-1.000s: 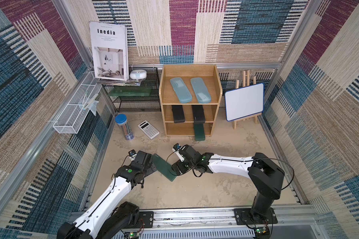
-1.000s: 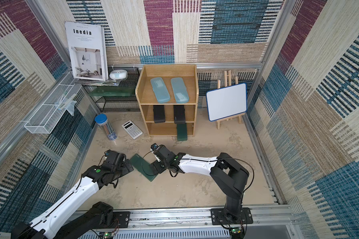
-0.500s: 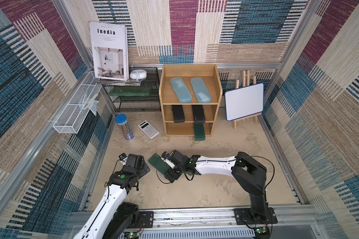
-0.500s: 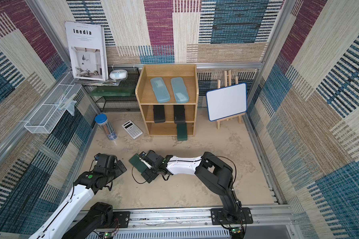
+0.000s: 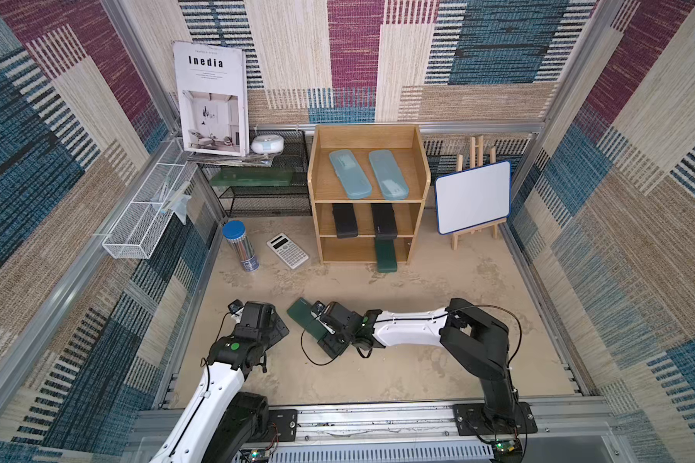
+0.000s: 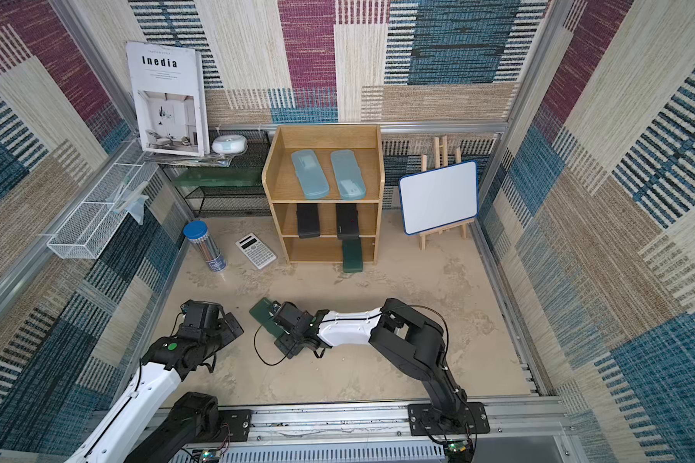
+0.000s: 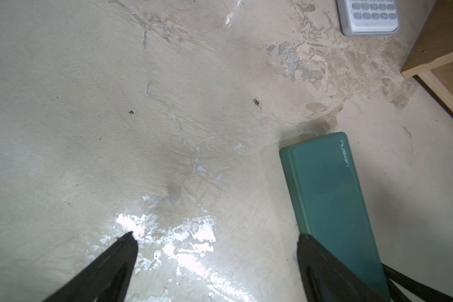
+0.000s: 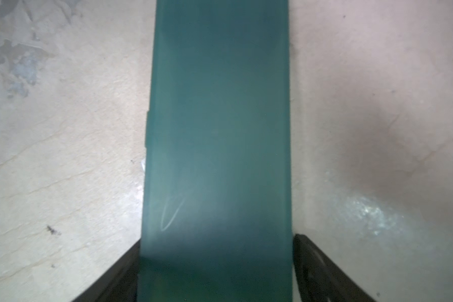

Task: Place the pencil cases on the shelf according to color
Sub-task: Pick up the pencil case from the center of the board, then place the pencil case on the shelf.

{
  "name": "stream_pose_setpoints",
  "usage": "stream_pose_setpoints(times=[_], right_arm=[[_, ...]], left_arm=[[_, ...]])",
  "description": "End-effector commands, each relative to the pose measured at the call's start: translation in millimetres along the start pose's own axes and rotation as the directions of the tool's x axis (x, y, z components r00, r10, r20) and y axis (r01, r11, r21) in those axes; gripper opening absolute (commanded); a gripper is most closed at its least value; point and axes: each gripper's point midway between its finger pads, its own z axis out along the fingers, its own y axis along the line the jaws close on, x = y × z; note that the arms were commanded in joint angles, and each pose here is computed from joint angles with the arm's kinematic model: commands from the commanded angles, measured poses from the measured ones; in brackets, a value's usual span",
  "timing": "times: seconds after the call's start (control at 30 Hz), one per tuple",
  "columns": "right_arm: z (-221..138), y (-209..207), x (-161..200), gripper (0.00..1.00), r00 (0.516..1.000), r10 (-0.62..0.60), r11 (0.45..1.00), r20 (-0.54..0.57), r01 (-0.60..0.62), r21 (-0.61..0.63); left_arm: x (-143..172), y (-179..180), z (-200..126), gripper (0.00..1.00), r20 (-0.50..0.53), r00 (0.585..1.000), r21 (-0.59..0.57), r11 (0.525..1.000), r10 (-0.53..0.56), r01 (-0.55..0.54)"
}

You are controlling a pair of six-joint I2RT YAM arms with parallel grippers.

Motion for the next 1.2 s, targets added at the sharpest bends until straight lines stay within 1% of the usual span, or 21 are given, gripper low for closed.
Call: stream_pose_setpoints(times=[0.0,0.1,0.2,0.3,0.4,0.53,0.7,0.8,0.9,1.0,1.07,1.17], right_arm=[[-6,-10,16,0.72,0.998,0.058,0.997,-0.038,-0.057,0.043],[-18,-19,7,0.61,0.995,0.096,0.991,0.020,-0.098,0.088],[-33,-34,-5,0.54,0.984,0.154,0.975,0.093,-0.167,0.147],[-49,-55,-15,0.53,0.954,0.240,0.937,0.177,-0.276,0.213],[-54,-73,-22,0.53,0.922,0.320,0.906,0.216,-0.365,0.214],[-47,-100,-29,0.52,0.879,0.417,0.852,0.231,-0.467,0.236],[-28,-132,-44,0.50,0.813,0.522,0.785,0.258,-0.576,0.227],[-18,-146,-62,0.51,0.790,0.544,0.767,0.283,-0.605,0.213],[-3,-161,-74,0.51,0.774,0.565,0.746,0.285,-0.627,0.222],[10,-174,-84,0.50,0.774,0.568,0.738,0.279,-0.629,0.245],[16,-179,-86,0.53,0.777,0.568,0.737,0.270,-0.627,0.254],[20,-183,-88,0.72,0.773,0.576,0.734,0.268,-0.633,0.248]], left_arm=[[-2,-2,0,0.99,0.004,1.000,0.009,1.000,0.012,-0.012],[1,-5,1,0.99,-0.008,1.000,0.025,1.000,0.010,-0.010],[2,-7,2,0.99,-0.018,1.000,0.036,0.999,0.009,-0.008],[1,-12,2,0.99,-0.018,1.000,0.055,0.998,0.015,-0.014],[0,-21,0,0.99,-0.037,0.999,0.085,0.996,0.020,-0.017],[-4,-30,1,0.99,-0.050,0.998,0.104,0.994,0.030,-0.024],[-7,-38,3,0.99,-0.056,0.998,0.118,0.993,0.037,-0.030],[-5,-40,6,0.99,-0.062,0.997,0.130,0.991,0.041,-0.033],[-3,-41,9,0.99,-0.068,0.996,0.131,0.991,0.049,-0.040],[0,-40,13,0.99,-0.084,0.995,0.128,0.991,0.059,-0.048],[3,-41,15,0.99,-0.097,0.993,0.128,0.990,0.067,-0.054],[6,-40,19,0.99,-0.108,0.991,0.123,0.991,0.074,-0.061]])
